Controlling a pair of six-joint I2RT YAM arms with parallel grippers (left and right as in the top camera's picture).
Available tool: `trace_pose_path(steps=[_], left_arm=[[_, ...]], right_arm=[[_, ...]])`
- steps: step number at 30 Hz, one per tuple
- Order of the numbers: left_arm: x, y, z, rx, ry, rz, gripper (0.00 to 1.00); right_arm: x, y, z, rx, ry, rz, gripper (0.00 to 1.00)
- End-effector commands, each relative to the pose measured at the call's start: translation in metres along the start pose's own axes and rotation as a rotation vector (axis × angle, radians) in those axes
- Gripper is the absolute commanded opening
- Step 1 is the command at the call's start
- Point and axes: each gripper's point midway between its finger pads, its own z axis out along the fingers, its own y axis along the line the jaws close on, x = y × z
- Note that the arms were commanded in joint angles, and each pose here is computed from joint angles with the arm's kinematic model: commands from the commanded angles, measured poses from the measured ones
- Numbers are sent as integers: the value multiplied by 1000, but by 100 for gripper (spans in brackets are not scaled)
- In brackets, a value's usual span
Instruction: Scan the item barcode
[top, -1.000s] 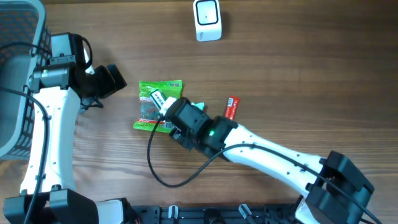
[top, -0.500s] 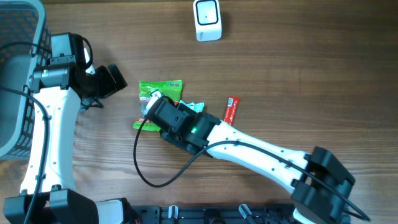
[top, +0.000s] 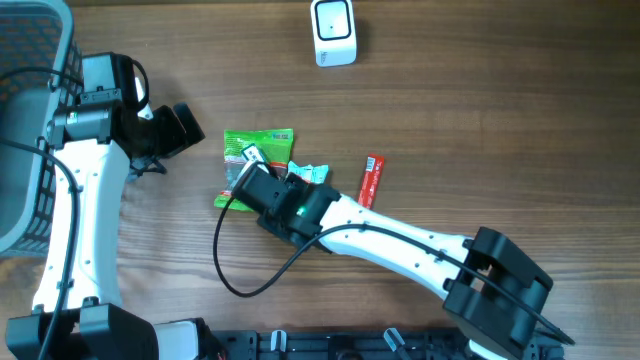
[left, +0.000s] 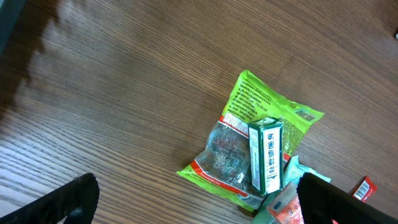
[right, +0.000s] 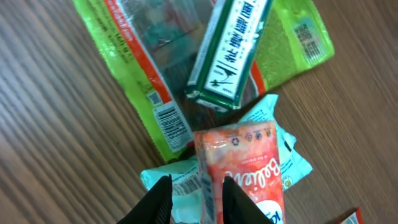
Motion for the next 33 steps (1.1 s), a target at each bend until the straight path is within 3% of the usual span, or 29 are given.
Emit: trace_pose_path(steps=[1,6,12,19,33], left_arm=[[1,0,3,7,12,15,100],[2,0,3,7,13,15,100],[1,0,3,7,12,15,100],[1,0,3,7,12,15,100],[1,0,3,7,13,15,100]], right_arm=[[5,-4,6,46,17,54,27],[11,-4,8,47,36,64,27],[20,-2,23,60,72,-82,26],[25,-8,34,110,94,-112,27],[11,-21,13,152,53,-151,33]])
